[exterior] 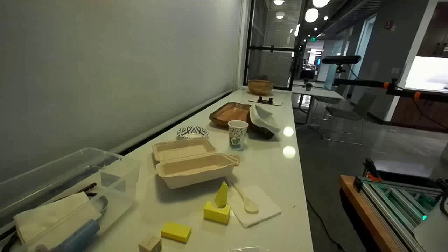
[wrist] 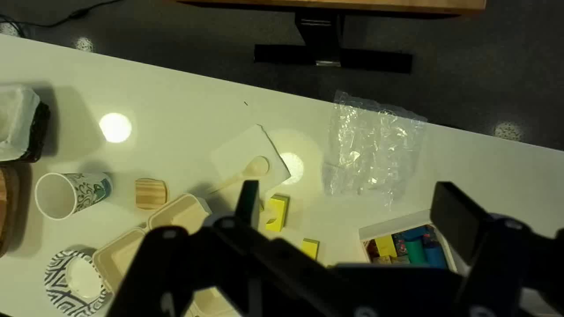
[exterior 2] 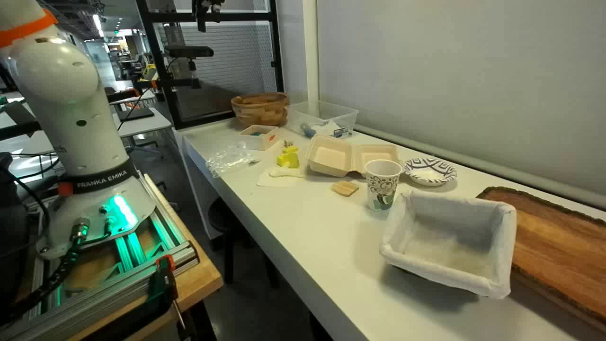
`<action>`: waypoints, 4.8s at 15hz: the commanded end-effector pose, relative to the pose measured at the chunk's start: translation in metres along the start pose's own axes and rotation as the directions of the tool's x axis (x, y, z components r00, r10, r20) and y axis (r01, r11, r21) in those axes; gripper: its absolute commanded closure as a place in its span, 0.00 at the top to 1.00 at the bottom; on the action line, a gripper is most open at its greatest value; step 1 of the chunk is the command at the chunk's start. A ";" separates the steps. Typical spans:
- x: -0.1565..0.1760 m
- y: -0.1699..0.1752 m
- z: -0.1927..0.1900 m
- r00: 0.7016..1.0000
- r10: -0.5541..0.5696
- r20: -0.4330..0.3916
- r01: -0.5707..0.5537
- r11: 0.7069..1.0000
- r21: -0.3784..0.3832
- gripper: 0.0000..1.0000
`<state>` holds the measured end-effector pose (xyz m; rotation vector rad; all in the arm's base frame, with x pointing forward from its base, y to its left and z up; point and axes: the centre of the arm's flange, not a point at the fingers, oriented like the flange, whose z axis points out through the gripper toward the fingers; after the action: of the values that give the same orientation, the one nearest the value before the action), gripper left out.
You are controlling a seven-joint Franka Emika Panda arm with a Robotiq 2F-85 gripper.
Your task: Pick up the cup, and then pour its contents into the styrofoam pack
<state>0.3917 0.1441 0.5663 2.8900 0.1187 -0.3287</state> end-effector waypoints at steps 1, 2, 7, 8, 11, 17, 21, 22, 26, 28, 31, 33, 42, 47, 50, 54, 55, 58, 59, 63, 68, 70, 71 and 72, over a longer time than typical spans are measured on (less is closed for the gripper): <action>0.000 0.000 0.000 1.000 0.000 0.000 0.000 1.000 0.000 1.00; 0.000 0.000 0.000 1.000 0.000 0.000 0.000 1.000 0.000 1.00; 0.011 0.004 0.000 0.998 -0.004 -0.070 0.004 1.000 0.001 1.00; 0.022 0.012 -0.003 0.994 0.025 -0.103 -0.020 0.999 0.046 1.00; 0.054 0.057 -0.009 0.966 0.078 -0.245 -0.033 0.983 0.183 1.00; 0.096 0.199 0.001 0.870 0.384 -0.310 -0.270 0.896 0.353 1.00; 0.092 0.296 0.022 0.797 0.532 -0.284 -0.438 0.835 0.334 1.00; 0.088 0.317 0.030 0.795 0.542 -0.271 -0.457 0.830 0.319 1.00; 0.076 0.380 0.062 0.823 0.529 -0.205 -0.480 0.842 0.247 1.00; 0.068 0.374 0.065 0.809 0.541 -0.232 -0.486 0.836 0.256 1.00; 0.071 0.392 0.080 0.824 0.524 -0.217 -0.484 0.849 0.212 1.00; 0.074 0.391 0.079 0.826 0.519 -0.219 -0.481 0.852 0.206 1.00; 0.109 0.457 0.161 0.494 0.853 -0.167 -0.778 0.519 0.355 1.00; 0.103 0.483 0.231 0.275 0.960 -0.051 -0.896 0.275 0.349 1.00; 0.100 0.487 0.237 0.279 0.960 -0.024 -0.906 0.272 0.323 1.00; 0.106 0.484 0.258 0.229 0.973 0.020 -0.930 0.213 0.299 1.00; 0.106 0.485 0.257 0.225 0.974 0.020 -0.931 0.209 0.300 1.00; 0.112 0.482 0.286 0.168 0.985 0.030 -0.941 0.151 0.303 1.00; 0.115 0.482 0.298 0.135 0.990 0.048 -0.946 0.114 0.302 1.00; 0.125 0.479 0.343 0.053 0.993 0.101 -0.949 0.019 0.315 1.00; 0.143 0.467 0.379 -0.011 0.982 0.188 -0.936 -0.076 0.344 1.00; 0.149 0.462 0.385 -0.012 0.983 0.183 -0.937 -0.075 0.342 1.00; 0.151 0.460 0.388 -0.011 0.983 0.182 -0.934 -0.075 0.349 1.00; 0.153 0.460 0.391 -0.012 0.985 0.173 -0.931 -0.074 0.356 1.00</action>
<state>0.4998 -0.3863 0.2728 2.3407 -2.1636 0.1664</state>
